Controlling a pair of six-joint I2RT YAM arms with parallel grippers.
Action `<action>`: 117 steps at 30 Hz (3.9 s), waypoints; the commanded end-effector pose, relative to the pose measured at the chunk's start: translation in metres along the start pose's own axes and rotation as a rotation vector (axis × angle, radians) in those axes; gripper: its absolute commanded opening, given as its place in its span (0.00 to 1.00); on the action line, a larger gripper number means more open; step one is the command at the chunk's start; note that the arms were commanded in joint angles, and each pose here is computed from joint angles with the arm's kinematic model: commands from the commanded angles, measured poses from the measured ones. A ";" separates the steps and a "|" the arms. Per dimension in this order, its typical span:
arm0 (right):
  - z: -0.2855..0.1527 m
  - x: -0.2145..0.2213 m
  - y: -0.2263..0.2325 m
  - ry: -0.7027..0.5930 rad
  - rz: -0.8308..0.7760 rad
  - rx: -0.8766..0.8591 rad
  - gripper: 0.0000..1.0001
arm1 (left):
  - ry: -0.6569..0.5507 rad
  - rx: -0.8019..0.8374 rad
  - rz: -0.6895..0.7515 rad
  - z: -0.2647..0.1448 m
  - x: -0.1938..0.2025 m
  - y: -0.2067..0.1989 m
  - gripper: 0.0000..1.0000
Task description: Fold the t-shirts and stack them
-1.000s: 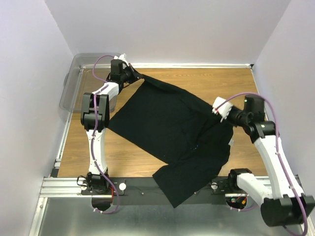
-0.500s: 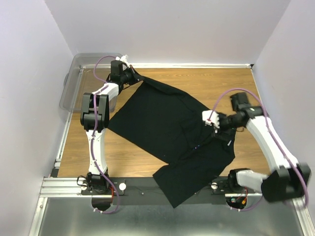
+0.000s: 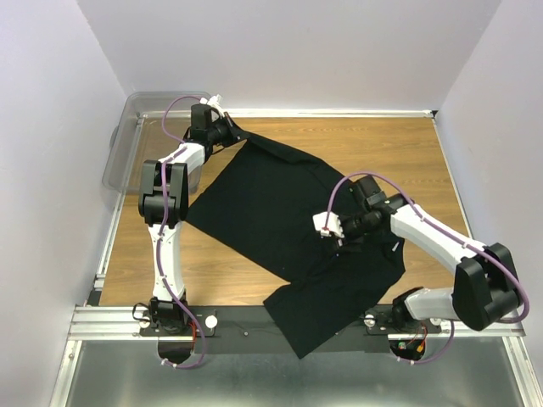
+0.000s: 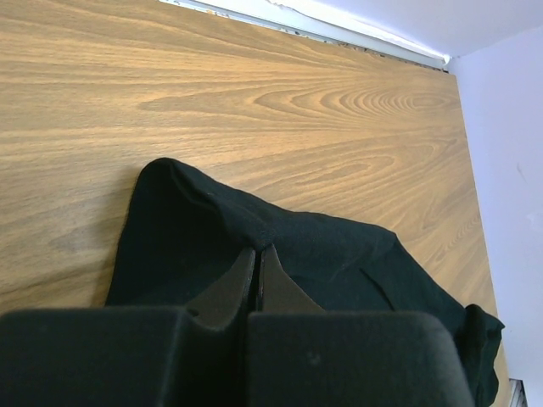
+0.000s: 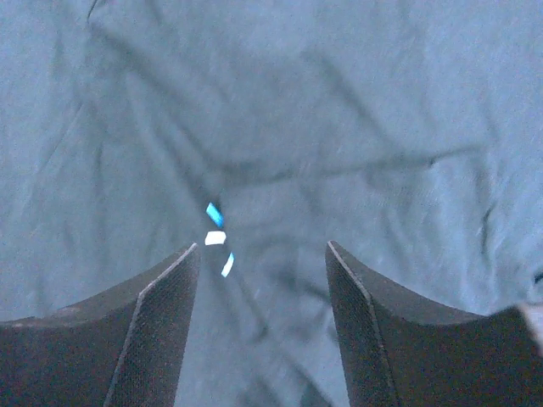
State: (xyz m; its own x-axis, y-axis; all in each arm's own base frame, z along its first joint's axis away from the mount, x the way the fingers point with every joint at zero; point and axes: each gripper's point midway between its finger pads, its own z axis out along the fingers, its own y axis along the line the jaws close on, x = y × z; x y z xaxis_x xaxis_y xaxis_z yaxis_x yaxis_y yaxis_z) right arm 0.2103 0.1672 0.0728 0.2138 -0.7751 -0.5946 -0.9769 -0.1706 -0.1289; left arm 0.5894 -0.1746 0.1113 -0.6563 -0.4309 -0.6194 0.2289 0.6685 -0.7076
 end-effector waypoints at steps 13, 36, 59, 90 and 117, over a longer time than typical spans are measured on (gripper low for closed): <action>0.040 0.014 -0.003 0.096 0.083 0.066 0.54 | 0.000 0.048 0.035 -0.003 -0.010 -0.014 0.00; 0.044 0.019 0.004 0.157 0.134 0.116 0.36 | -0.004 0.047 0.036 -0.006 -0.011 -0.016 0.00; -0.144 -0.114 -0.115 -0.074 0.159 0.798 0.01 | -0.039 0.140 0.062 -0.025 -0.037 -0.061 0.00; -0.651 -0.290 -0.010 -0.788 0.023 1.970 0.01 | -1.117 0.732 0.507 -0.544 -0.152 -0.498 0.00; -0.488 -0.014 -0.251 -0.108 0.475 1.743 0.00 | -0.544 0.072 -0.074 -0.051 -0.181 -0.145 0.00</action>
State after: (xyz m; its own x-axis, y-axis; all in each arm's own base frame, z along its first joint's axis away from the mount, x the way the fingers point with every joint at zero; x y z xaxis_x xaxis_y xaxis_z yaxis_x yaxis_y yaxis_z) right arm 0.4749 -0.0987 0.4495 -0.1714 -0.5276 -0.8320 0.1552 0.8195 -0.5517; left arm 0.6341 -0.1675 0.2385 -0.3729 -0.7066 -0.6014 0.0906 0.6173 -0.7815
